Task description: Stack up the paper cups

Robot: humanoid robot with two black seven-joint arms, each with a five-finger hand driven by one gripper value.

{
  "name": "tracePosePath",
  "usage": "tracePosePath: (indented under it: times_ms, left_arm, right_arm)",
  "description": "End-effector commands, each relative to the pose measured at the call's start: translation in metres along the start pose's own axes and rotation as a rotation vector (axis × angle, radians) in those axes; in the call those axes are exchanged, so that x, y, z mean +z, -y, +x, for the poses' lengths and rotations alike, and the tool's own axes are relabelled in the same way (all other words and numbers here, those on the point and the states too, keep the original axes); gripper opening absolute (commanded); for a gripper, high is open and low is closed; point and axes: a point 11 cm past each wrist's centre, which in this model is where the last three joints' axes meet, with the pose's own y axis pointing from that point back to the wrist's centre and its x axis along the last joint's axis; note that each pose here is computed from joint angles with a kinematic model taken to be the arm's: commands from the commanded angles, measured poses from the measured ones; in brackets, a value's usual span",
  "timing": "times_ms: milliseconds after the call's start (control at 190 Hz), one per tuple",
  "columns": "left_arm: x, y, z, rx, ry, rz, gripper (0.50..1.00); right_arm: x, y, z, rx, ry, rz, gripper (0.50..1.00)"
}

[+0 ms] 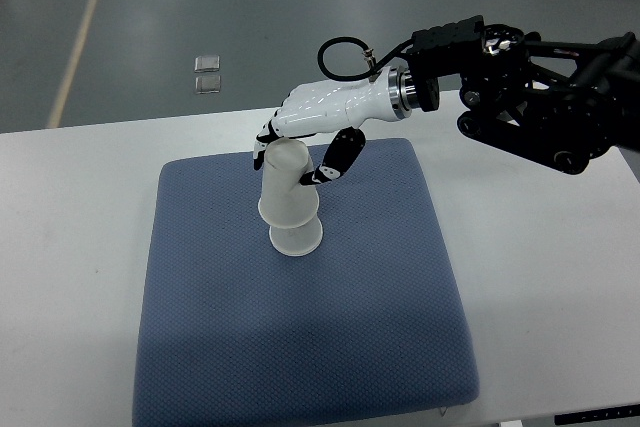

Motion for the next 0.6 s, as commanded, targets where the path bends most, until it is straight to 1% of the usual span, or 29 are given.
tracePosePath:
  times_ms: [0,16,32,58,63,69,74,79,84,90,95,100,105,111,121,137,158,269,464,596]
  left_arm:
    - [0.0,0.0,0.0,0.0,-0.001,0.0,1.0]
    - [0.0,0.0,0.0,0.0,0.0,0.0,1.0]
    - [0.0,0.0,0.0,0.001,0.0,0.0,1.0]
    - [0.0,0.0,-0.001,-0.002,0.0,0.0,1.0]
    - [0.0,0.0,-0.001,-0.002,0.0,0.0,1.0]
    - [0.0,0.0,-0.001,-0.002,-0.001,0.0,1.0]
    - [0.0,0.0,-0.001,-0.002,-0.001,0.0,1.0]
    - [0.0,0.0,0.0,0.0,0.0,0.0,1.0]
    - [0.0,0.0,0.0,0.0,0.0,0.0,1.0]
    - [0.0,0.0,0.0,0.0,0.0,0.0,1.0]
    - [0.0,0.0,0.0,0.0,0.0,0.0,1.0]
    - [0.0,0.0,0.0,0.0,0.0,0.0,1.0]
    - [0.0,0.0,0.0,0.0,0.0,0.0,1.0]
    - [0.0,0.0,0.0,0.001,0.0,0.0,1.0]
    - [0.0,0.0,0.0,0.001,0.0,0.0,1.0]
    - [0.0,0.0,0.0,0.0,0.0,0.0,1.0]
    - [0.0,0.0,0.0,0.001,0.0,0.0,1.0]
    - [0.0,0.0,0.0,0.0,0.0,0.0,1.0]
    - [0.0,0.0,0.0,0.0,0.0,0.0,1.0]
    - [-0.001,0.0,0.0,0.0,-0.001,0.001,1.0]
  right_arm:
    - [0.004,0.0,-0.004,0.019,0.002,-0.009,0.74]
    - [0.004,0.0,-0.004,0.025,0.001,-0.01,0.76]
    - [0.005,-0.001,-0.003,0.028,-0.001,-0.012,0.768]
    - [0.006,-0.001,-0.004,0.035,-0.002,-0.015,0.805]
    - [0.006,-0.001,-0.004,0.035,-0.002,-0.015,0.805]
    - [0.006,-0.001,-0.004,0.037,-0.001,-0.016,0.819]
    - [0.006,-0.001,-0.004,0.038,-0.001,-0.016,0.819]
    - [0.006,-0.001,-0.005,0.038,-0.001,-0.016,0.833]
    - [0.006,-0.001,-0.005,0.038,-0.001,-0.016,0.834]
    - [0.007,-0.001,-0.005,0.04,-0.001,-0.018,0.846]
    - [0.007,-0.001,-0.005,0.04,-0.001,-0.018,0.846]
    - [0.007,-0.001,-0.005,0.039,0.0,-0.017,0.86]
    - [0.007,-0.001,-0.005,0.039,0.0,-0.017,0.86]
    - [0.007,-0.001,-0.005,0.039,0.0,-0.017,0.872]
    - [0.007,-0.001,-0.005,0.039,0.0,-0.017,0.872]
    - [0.007,-0.001,-0.005,0.041,0.0,-0.017,0.897]
    - [0.007,-0.001,-0.006,0.04,0.002,-0.017,0.913]
    - [0.007,-0.001,-0.004,0.043,0.002,-0.017,0.923]
    - [0.009,-0.005,-0.002,0.053,0.008,-0.023,0.924]
    - [0.015,-0.015,0.01,0.127,0.064,-0.034,0.921]
